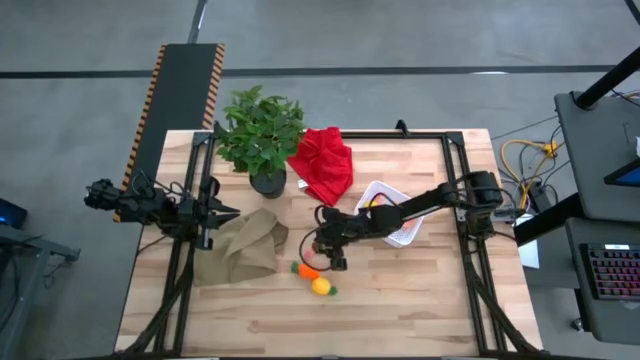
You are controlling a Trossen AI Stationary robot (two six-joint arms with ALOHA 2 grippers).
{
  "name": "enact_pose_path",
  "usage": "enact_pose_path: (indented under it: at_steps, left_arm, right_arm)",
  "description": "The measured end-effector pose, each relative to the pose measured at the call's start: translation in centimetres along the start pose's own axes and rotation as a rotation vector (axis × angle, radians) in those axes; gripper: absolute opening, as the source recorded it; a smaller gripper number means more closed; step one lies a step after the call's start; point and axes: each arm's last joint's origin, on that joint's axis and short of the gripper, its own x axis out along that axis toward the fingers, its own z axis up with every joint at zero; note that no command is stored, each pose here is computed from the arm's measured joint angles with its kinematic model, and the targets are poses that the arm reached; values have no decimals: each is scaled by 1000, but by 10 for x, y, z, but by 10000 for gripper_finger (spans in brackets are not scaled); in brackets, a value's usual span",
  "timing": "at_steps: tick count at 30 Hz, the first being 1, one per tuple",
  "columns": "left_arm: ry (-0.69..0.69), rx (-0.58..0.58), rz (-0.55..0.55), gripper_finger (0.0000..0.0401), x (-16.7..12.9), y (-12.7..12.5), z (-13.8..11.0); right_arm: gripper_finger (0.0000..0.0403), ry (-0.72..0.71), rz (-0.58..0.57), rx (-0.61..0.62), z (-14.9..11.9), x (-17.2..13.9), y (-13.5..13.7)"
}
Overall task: Pick and placing Produce into tupperware
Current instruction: Put the red strawberry into the white bin
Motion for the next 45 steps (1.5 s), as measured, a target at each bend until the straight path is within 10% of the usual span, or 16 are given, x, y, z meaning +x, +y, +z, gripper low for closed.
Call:
enact_pose_path:
  at_steps: [11,24,45]
  left_arm:
    - [1,0,0,15,0,0,0]
    - [0,1,0,15,0,0,-1]
    - [2,1,-1,15,0,0,-1]
  right_arm:
    - [171,36,-134,-30,9,-74,-15]
    - [169,-5,-305,164,-49,-147,-37]
    - [168,132,-606,265,-104,-142,-53]
